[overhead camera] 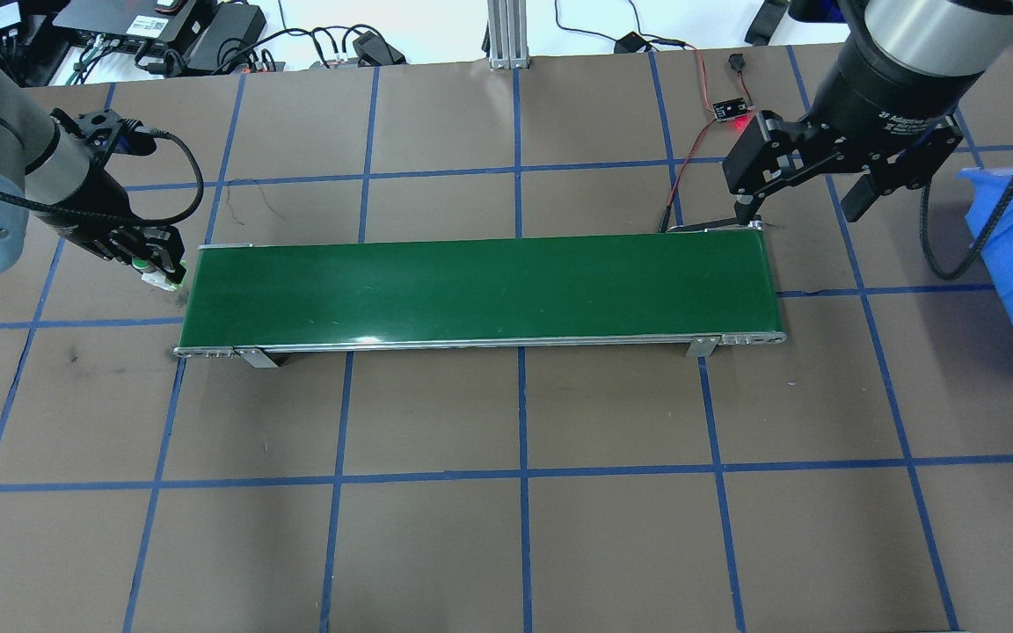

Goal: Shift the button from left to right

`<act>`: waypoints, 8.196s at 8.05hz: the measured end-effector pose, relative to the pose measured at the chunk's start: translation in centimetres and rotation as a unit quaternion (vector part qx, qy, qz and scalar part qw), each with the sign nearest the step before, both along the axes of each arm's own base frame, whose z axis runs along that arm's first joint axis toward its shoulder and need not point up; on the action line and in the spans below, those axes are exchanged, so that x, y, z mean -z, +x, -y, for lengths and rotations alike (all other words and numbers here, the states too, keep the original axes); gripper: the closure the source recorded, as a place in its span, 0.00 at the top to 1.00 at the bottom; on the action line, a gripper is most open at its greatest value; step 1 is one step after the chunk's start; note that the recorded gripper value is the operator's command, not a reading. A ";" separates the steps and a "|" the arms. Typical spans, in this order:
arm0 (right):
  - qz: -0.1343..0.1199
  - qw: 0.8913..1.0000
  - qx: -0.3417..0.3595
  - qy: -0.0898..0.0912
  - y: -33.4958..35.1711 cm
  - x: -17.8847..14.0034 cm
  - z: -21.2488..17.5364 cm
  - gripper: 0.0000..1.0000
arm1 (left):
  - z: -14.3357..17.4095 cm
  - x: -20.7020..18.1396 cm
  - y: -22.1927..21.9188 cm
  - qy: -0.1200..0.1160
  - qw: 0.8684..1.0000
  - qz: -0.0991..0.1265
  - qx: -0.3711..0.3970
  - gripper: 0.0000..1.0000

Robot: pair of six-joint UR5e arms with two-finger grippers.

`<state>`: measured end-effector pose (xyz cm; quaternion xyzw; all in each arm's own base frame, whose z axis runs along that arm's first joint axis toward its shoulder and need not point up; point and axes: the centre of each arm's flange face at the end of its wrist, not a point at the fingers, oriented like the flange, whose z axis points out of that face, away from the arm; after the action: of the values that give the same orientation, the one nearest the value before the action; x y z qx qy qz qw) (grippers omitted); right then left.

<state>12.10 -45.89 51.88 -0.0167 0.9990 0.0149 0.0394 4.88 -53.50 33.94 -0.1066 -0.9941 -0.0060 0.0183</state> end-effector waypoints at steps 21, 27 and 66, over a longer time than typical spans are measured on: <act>0.000 1.000 0.000 -0.009 0.0 -0.1 0.2 1.00 | 0.0 -0.4 -11.6 0.000 0.998 -0.020 -0.052 1.00; -0.002 0.999 -0.030 -0.028 1.6 6.7 7.6 1.00 | -5.8 -10.0 -12.8 0.021 0.997 0.030 -0.066 1.00; -0.025 0.997 -0.069 -0.014 -3.7 18.3 12.7 0.00 | -6.4 -12.9 -12.5 -0.038 0.996 0.045 -0.062 1.00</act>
<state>8.44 -58.56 33.56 -0.0863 0.9962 0.0037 0.0136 -7.58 -47.08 46.87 -0.0449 -0.9981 0.0282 -0.0300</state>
